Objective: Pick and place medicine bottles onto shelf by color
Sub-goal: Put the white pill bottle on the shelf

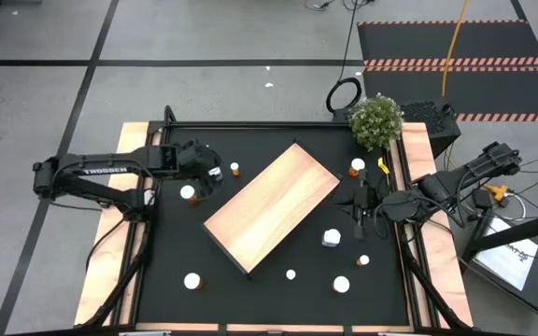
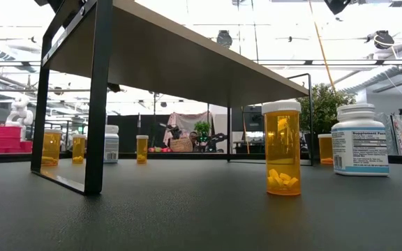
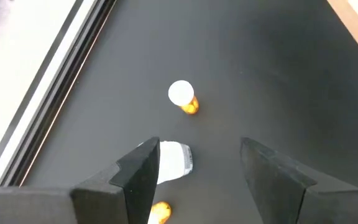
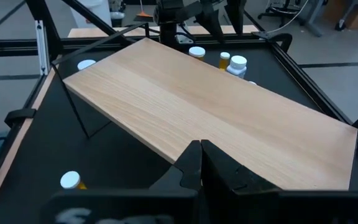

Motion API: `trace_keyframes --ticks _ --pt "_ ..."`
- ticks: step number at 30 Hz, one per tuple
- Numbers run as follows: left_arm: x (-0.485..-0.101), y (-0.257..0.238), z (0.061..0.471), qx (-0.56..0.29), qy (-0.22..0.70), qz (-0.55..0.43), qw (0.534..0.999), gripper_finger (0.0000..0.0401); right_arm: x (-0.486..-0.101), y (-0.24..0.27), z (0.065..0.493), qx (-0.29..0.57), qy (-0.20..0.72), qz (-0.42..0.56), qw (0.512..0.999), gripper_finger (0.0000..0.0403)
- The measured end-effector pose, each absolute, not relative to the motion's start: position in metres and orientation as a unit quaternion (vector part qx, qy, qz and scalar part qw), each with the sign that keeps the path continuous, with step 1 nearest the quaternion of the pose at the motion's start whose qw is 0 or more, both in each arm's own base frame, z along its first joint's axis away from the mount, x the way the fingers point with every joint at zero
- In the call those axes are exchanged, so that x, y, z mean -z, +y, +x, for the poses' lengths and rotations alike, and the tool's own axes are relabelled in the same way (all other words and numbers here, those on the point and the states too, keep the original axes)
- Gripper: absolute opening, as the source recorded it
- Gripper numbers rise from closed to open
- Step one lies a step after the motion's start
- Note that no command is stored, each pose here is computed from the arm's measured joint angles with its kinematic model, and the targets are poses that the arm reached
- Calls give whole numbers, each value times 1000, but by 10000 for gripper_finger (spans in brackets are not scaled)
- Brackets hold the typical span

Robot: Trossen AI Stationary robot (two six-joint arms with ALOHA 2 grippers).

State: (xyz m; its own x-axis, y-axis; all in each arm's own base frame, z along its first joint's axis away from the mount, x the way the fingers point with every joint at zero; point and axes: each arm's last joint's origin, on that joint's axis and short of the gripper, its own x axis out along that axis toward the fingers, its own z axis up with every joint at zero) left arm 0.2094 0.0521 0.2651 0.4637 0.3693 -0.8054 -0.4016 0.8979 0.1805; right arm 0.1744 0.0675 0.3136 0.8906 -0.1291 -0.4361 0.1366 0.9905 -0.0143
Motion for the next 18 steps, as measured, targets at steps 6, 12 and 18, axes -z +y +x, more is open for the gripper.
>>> trace_keyframes --ticks 6,12,18 --pt "-265 52 207 -233 474 -36 848 223 -314 67 175 68 220 3 973 0" --pt "-293 55 205 -249 469 -40 846 223 -317 67 176 70 208 4 976 0" --pt "-289 58 201 -260 487 -69 831 223 -317 62 178 91 202 6 975 0"
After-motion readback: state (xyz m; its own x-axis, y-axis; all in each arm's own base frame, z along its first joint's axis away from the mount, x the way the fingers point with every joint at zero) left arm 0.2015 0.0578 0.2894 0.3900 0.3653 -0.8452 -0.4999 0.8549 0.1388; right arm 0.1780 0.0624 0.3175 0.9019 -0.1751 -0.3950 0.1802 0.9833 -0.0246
